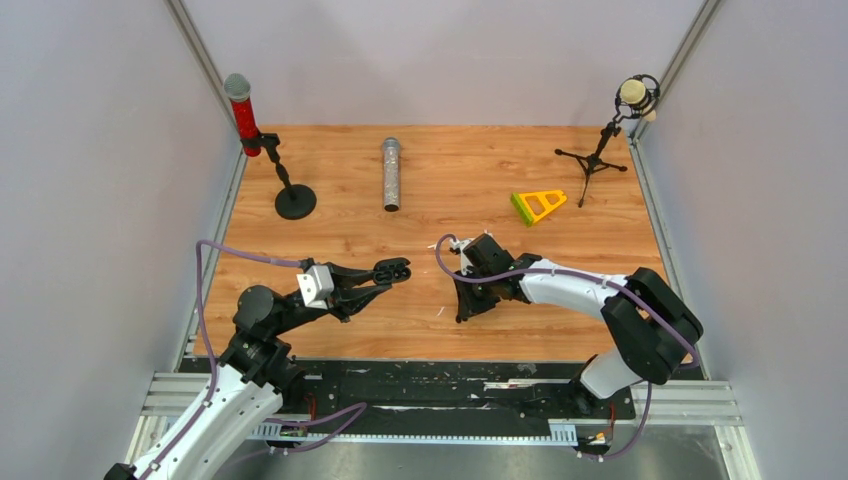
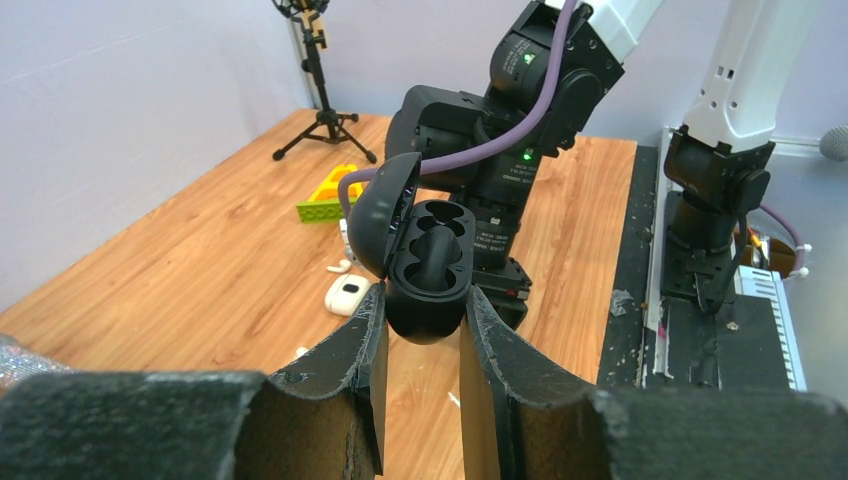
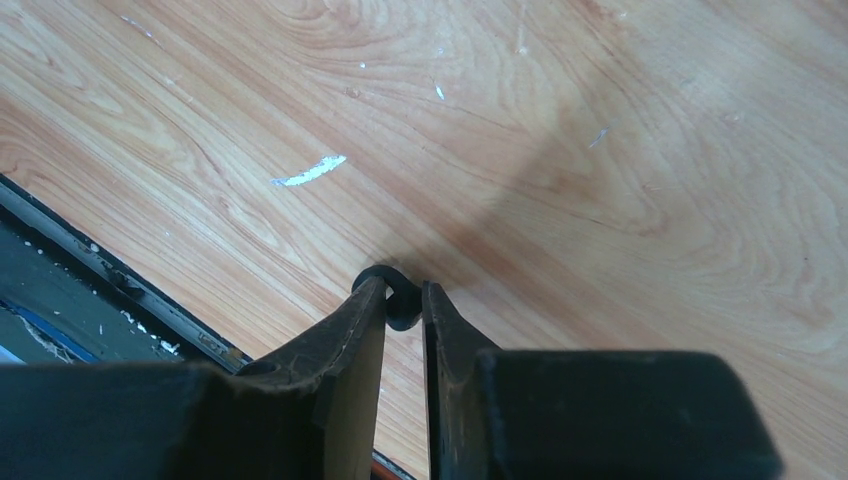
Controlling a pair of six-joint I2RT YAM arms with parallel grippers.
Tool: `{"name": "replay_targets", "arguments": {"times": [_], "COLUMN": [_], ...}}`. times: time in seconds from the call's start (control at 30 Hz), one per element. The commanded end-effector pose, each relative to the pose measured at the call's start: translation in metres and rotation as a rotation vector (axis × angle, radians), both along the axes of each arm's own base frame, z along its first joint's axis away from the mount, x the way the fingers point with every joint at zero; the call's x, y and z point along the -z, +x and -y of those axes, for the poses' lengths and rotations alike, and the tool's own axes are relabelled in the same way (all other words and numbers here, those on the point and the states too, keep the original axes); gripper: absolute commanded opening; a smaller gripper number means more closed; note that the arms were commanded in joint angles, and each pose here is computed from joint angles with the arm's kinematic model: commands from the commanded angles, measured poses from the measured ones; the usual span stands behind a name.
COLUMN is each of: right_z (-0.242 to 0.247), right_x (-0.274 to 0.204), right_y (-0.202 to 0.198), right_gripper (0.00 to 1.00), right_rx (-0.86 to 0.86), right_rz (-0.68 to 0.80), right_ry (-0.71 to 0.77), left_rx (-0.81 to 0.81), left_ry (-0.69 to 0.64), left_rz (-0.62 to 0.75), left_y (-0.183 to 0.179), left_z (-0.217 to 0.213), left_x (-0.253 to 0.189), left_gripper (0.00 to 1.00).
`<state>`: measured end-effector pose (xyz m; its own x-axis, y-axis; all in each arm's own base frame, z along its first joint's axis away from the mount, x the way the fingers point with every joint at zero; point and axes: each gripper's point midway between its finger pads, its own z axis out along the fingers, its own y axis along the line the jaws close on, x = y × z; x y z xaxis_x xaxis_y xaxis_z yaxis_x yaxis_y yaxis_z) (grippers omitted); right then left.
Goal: Insert the wireless bluetooth earbuds into the charging case
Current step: Pick up the earbud from the center of the board.
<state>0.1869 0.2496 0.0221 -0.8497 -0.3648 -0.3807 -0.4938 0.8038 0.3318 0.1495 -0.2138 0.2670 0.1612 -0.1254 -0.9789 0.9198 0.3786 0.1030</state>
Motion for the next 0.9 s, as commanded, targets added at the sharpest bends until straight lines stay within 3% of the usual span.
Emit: {"name": "replay_targets", "arguments": {"times": [0.0, 0.13, 0.47, 0.67, 0.87], "right_z": [0.004, 0.002, 0.001, 0.005, 0.005], "right_x": [0.015, 0.016, 0.005, 0.013, 0.018], "right_y": [-0.03, -0.03, -0.028, -0.042, -0.046], "right_gripper": [0.17, 0.01, 0.0, 0.27, 0.31], "right_rx": [-0.025, -0.032, -0.024, 0.015, 0.029], "right_rz": [-0.116, -0.122, -0.094, -0.158, -0.158], "right_ry": [-0.027, -0.021, -0.006, -0.049, -0.071], "left_rx": [0.004, 0.005, 0.003, 0.003, 0.008], "left_ry": [-0.033, -0.033, -0.033, -0.033, -0.034], "left_rz": [0.064, 0.065, 0.067, 0.069, 0.073], "left_y": [-0.003, -0.003, -0.003, -0.003, -0.004], "left_z": [-0.001, -0.001, -0.002, -0.002, -0.002], "left_x": [-0.022, -0.022, -0.022, -0.022, -0.022], "left_gripper": [0.0, 0.0, 0.0, 0.0, 0.0]}}
